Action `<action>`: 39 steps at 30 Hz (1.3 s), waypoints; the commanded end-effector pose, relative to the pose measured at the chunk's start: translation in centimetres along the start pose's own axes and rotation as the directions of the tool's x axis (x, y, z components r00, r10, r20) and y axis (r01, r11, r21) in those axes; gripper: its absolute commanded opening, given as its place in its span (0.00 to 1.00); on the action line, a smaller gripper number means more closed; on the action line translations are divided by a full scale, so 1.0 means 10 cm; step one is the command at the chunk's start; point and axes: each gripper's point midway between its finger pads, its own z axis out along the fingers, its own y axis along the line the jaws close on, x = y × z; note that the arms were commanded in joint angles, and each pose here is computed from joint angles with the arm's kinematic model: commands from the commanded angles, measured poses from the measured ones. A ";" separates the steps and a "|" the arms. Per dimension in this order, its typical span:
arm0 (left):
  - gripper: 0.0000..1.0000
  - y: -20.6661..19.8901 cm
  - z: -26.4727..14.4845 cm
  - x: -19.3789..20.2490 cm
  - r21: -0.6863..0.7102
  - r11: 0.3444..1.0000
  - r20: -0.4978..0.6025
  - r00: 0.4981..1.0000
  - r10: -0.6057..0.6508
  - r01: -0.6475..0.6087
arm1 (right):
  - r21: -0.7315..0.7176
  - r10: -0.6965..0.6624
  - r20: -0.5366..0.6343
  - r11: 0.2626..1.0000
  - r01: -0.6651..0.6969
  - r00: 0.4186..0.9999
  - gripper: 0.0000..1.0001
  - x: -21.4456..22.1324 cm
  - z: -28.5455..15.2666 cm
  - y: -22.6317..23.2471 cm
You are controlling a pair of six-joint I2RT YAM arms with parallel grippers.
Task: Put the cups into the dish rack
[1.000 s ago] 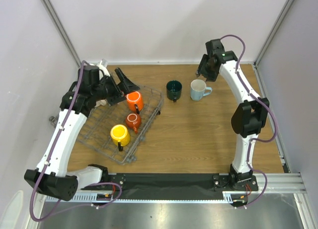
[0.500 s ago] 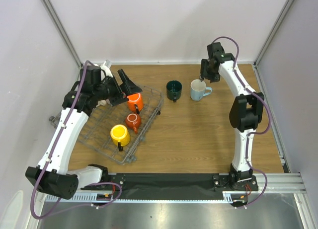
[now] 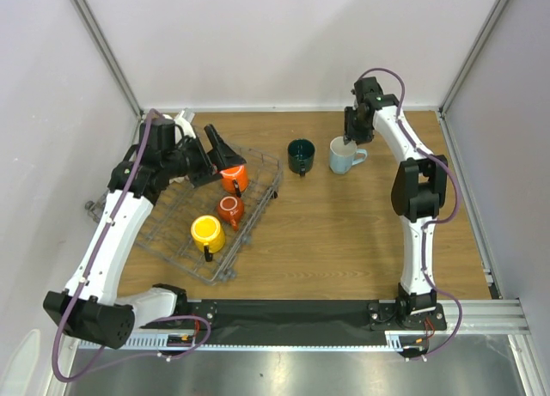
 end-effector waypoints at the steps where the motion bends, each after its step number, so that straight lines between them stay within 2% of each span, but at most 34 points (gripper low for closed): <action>1: 0.99 -0.09 -0.09 0.06 0.050 0.998 0.001 0.999 0.045 -0.045 | -0.043 0.010 0.024 0.999 -0.009 1.000 0.42 -0.12 0.07 0.10; 2: 1.00 -0.09 -0.09 0.06 0.053 0.998 0.002 0.999 0.046 -0.046 | -0.052 0.016 0.016 0.999 -0.015 1.000 0.40 -0.11 0.09 0.12; 3: 1.00 -0.13 -0.11 0.06 0.069 0.996 0.004 0.999 0.052 -0.052 | -0.069 0.032 -0.001 0.997 -0.032 0.999 0.25 -0.07 0.12 0.15; 5: 1.00 -0.16 -0.11 0.06 0.086 0.995 0.001 0.999 0.055 -0.054 | -0.066 0.044 -0.001 0.997 -0.044 0.999 0.22 -0.08 0.10 0.14; 9: 1.00 -0.29 -0.09 0.04 0.156 0.986 -0.007 0.998 0.059 -0.057 | -0.095 0.105 0.001 0.990 -0.104 0.995 0.00 -0.14 -0.08 0.14; 14: 1.00 -0.55 -0.04 0.00 0.223 0.967 -0.001 0.992 0.126 -0.123 | -0.259 0.256 0.038 0.936 -0.238 0.966 0.00 -0.39 -0.81 0.31; 17: 1.00 -0.81 -0.06 -0.07 0.303 0.933 0.038 0.981 0.192 -0.194 | -0.392 0.358 0.037 0.864 -0.316 0.933 0.00 -0.50 -1.38 0.40; 19: 1.00 -1.02 -0.11 -0.14 0.365 0.894 0.091 0.965 0.245 -0.262 | -0.496 0.426 -0.031 0.779 -0.384 0.904 0.00 -0.48 -1.68 0.46; 20: 1.00 -1.11 -0.09 -0.10 0.391 0.875 0.089 0.958 0.273 -0.286 | -0.553 0.438 -0.015 0.746 -0.372 0.899 0.00 -0.53 -1.96 0.51; 23: 1.00 -1.30 -0.06 -0.10 0.419 0.829 0.117 0.927 0.356 -0.371 | -0.659 0.470 -0.111 0.625 -0.418 0.876 0.00 -0.46 -2.31 0.61; 24: 1.00 -1.38 -0.08 -0.12 0.433 0.810 0.132 0.917 0.377 -0.395 | -0.713 0.451 -0.124 0.579 -0.396 0.884 0.00 -0.41 -2.58 0.70; 26: 1.00 -1.52 -0.05 -0.07 0.505 0.762 0.124 0.908 0.400 -0.405 | -0.752 0.468 -0.203 0.488 -0.443 0.860 0.00 -0.31 -2.72 0.78; 28: 1.00 -1.66 -0.10 0.01 0.599 0.713 0.085 0.914 0.397 -0.366 | -0.826 0.489 -0.199 0.382 -0.414 0.849 0.00 -0.37 -3.14 0.89; 29: 1.00 -1.71 -0.11 0.01 0.626 0.695 0.080 0.915 0.395 -0.354 | -0.818 0.480 -0.291 0.324 -0.475 0.828 0.00 -0.23 -3.07 0.92; 31: 1.00 -1.87 -0.16 -0.05 0.682 0.641 0.116 0.918 0.379 -0.351 | -0.890 0.465 -0.242 0.243 -0.386 0.852 0.00 -0.24 -3.44 1.00; 32: 1.00 -1.94 -0.20 -0.09 0.691 0.624 0.139 0.915 0.379 -0.364 | -0.878 0.465 -0.313 0.191 -0.439 0.828 0.00 -0.21 -3.53 1.03; 35: 1.00 -2.05 -0.24 -0.13 0.705 0.589 0.178 0.903 0.391 -0.394 | -0.891 0.427 -0.326 0.159 -0.425 0.843 0.00 -0.12 -3.72 1.14; 39: 1.00 -2.17 -0.39 -0.11 0.747 0.507 0.247 0.887 0.390 -0.430 | -0.906 0.382 -0.333 0.122 -0.404 0.862 0.00 -0.03 -3.94 1.30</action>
